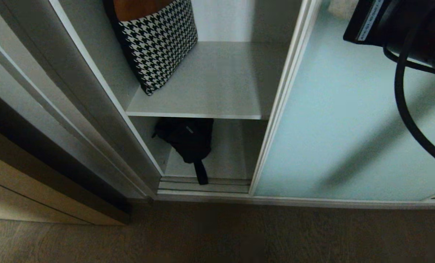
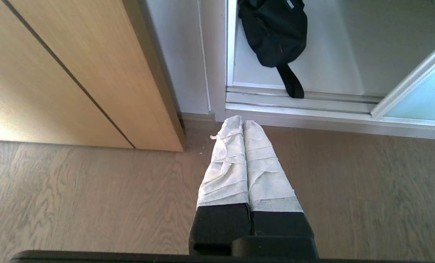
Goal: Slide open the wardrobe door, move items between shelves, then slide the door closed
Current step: Close the door
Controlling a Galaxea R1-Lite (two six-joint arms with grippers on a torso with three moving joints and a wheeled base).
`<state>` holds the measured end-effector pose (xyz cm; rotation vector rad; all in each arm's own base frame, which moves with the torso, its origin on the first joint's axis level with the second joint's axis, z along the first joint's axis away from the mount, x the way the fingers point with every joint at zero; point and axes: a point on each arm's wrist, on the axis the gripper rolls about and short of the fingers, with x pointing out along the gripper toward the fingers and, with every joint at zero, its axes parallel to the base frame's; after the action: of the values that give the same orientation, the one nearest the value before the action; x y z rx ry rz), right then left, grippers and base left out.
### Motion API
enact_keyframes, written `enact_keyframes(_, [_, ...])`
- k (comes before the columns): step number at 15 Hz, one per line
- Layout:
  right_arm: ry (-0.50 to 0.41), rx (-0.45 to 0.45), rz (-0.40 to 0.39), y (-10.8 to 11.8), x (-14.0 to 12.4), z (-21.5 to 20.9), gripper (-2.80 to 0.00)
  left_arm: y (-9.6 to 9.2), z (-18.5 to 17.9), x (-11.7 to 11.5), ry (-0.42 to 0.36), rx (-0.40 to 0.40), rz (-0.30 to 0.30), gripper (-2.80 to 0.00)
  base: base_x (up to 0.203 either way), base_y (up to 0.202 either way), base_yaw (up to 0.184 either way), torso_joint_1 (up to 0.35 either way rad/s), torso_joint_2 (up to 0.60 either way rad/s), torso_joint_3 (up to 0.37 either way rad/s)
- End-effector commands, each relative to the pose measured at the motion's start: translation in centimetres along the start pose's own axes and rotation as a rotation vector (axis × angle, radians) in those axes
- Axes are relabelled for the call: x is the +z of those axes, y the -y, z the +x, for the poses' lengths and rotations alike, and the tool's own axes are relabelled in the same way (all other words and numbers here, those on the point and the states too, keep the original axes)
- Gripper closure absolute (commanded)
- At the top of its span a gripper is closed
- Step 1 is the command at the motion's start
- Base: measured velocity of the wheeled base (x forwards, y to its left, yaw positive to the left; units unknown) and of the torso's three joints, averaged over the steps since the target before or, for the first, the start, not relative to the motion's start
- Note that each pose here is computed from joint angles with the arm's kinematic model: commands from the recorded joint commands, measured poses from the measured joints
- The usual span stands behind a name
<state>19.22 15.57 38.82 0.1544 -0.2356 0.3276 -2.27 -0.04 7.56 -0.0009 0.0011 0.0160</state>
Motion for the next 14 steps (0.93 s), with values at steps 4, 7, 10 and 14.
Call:
enact_keyframes(4, [-0.058, 0.032, -0.012, -2.4, -2.3, 2.1, 0.0, 0.0, 0.0, 0.0, 0.0, -0.001, -0.001, 0.0, 0.0, 0.0, 0.0, 0.0, 0.0, 0.0])
enact_keyframes(7, [-0.073, 0.054, -0.004, -4.9, -3.2, 2.9, 0.0, 0.0, 0.0, 0.0, 0.0, 0.001, -0.001, 0.0, 0.0, 0.0, 0.0, 0.0, 0.0, 0.0])
enact_keyframes(10, [-0.061, 0.084, 0.02, -7.2, -3.1, 3.5, 0.0, 0.0, 0.0, 0.0, 0.0, 0.001, -0.001, 0.0, 0.0, 0.0, 0.0, 0.0, 0.0, 0.0])
enact_keyframes(14, [-0.053, 0.143, 0.035, -9.5, -2.9, 3.3, 0.0, 0.0, 0.0, 0.0, 0.0, -0.001, -0.001, 0.0, 0.0, 0.0, 0.0, 0.007, 0.0, 0.002])
